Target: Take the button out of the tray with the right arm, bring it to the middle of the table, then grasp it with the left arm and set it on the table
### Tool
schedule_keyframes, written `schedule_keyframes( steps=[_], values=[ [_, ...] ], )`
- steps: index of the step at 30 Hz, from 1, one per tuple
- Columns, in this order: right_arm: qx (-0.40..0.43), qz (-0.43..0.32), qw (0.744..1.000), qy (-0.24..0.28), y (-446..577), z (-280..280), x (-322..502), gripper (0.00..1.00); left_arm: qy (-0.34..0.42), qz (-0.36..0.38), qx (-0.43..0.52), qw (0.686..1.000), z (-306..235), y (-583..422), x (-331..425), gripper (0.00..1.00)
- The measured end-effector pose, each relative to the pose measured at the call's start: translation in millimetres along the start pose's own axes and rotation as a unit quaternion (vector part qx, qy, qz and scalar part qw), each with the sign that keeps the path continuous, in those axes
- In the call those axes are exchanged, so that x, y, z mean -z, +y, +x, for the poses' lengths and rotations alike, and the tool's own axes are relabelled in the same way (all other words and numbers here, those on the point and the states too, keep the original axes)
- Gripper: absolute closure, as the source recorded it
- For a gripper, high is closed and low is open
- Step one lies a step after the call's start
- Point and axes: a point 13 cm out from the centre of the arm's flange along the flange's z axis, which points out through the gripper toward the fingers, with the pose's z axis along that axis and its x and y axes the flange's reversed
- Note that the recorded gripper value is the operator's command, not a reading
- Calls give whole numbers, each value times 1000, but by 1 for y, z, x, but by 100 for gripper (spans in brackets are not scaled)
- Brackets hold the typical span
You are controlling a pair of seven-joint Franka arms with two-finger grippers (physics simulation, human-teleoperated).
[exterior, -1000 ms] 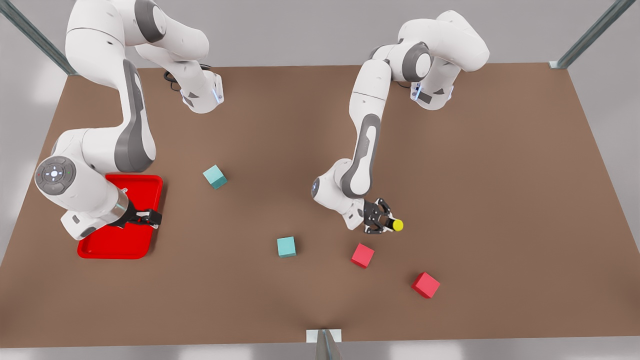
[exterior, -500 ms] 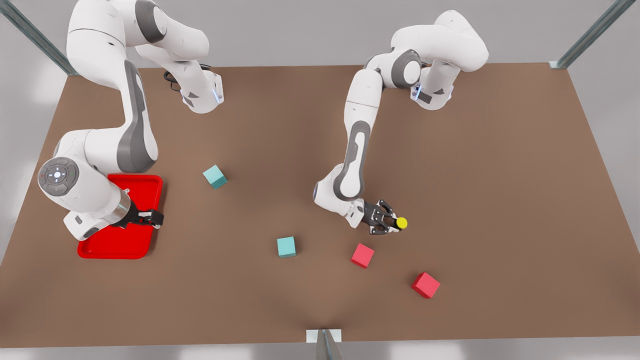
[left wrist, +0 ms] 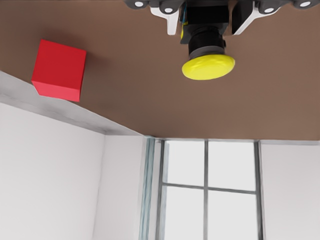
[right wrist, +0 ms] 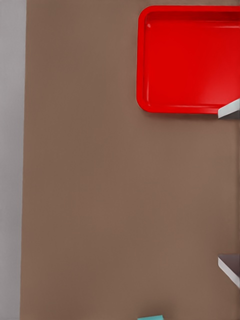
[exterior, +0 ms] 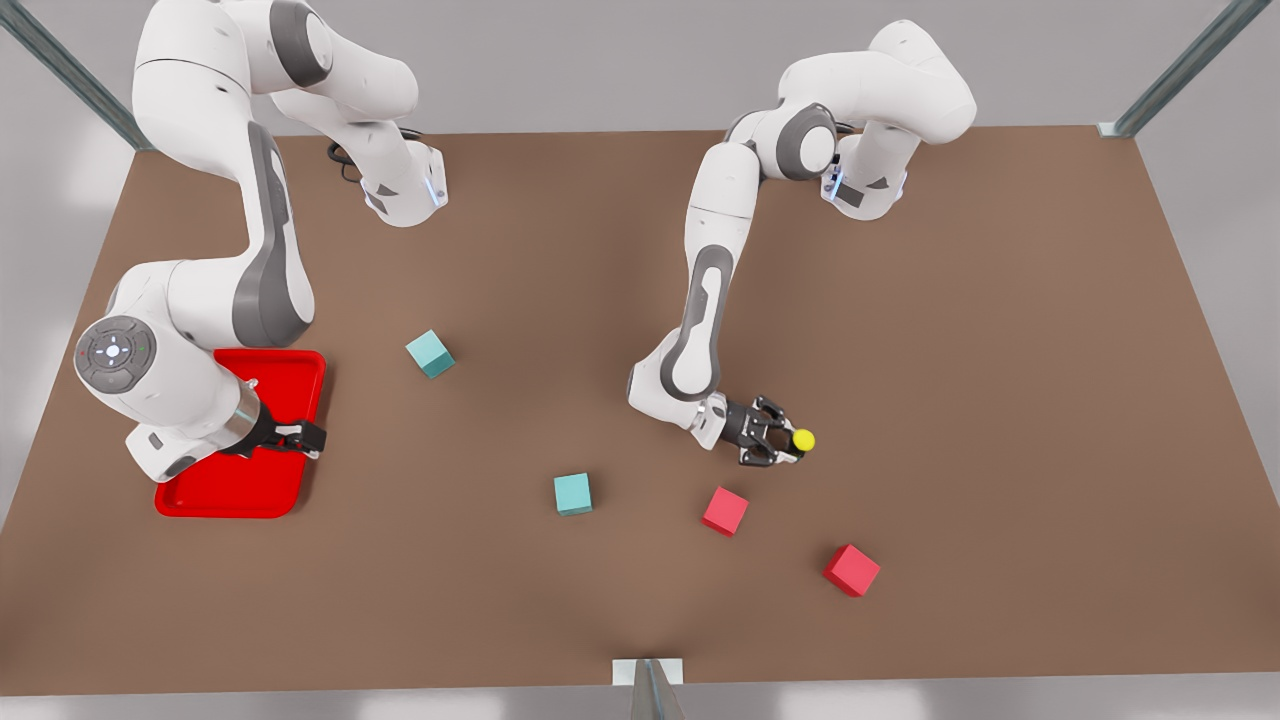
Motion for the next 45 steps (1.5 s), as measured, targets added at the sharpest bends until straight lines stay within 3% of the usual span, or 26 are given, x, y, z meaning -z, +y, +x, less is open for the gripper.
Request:
schedule_keyframes(
  steps=[7, 12, 14, 18, 21, 23, 26, 30, 33, 35, 37, 45],
  values=[
    [-3, 0, 1000, -2, -4, -1, 0, 0, 4, 10, 9, 1000, 2, 3, 18, 0],
    [-2, -1, 1000, -2, -4, -1, 0, 0, 64, 26, -4, 998, -2, 34, 129, 0],
    [-2, -1, 1000, -2, -5, -1, 0, 0, 96, 12, 0, 995, -38, 37, 158, 0],
    [-2, -1, 1000, -2, -5, -2, -1, 0, 224, -81, 50, 970, -167, -22, 99, 0],
    [-1, -1, 1000, -2, -4, -2, -1, 0, 341, -93, -3, 935, -203, -29, 107, 0],
    [-1, -1, 1000, -2, -4, -2, -1, 0, 429, -99, -59, 896, -216, -27, 102, 0],
    [-1, -1, 1000, -1, -4, -2, -4, 0, 542, -97, -92, 830, -275, -33, 31, 0],
    [-1, -1, 1000, 0, -5, -2, -5, 0, 607, -45, -166, 776, -290, -31, -13, 0],
    [-5, -6, 1000, 1, -7, -2, -4, 0, 695, 47, -198, 690, -344, -12, -33, 0],
    [-7, -14, 1000, 4, -4, -3, -9, 0, 691, 91, -223, 681, -380, 51, -38, 0],
    [-9, -26, 1000, 0, 2, -7, -10, 0, 664, 130, -254, 691, -393, 72, -50, 0],
    [-34, -40, 999, -11, -21, -15, -4, 0, 601, 230, -372, 669, -364, 46, -76, 0]
  ],
)
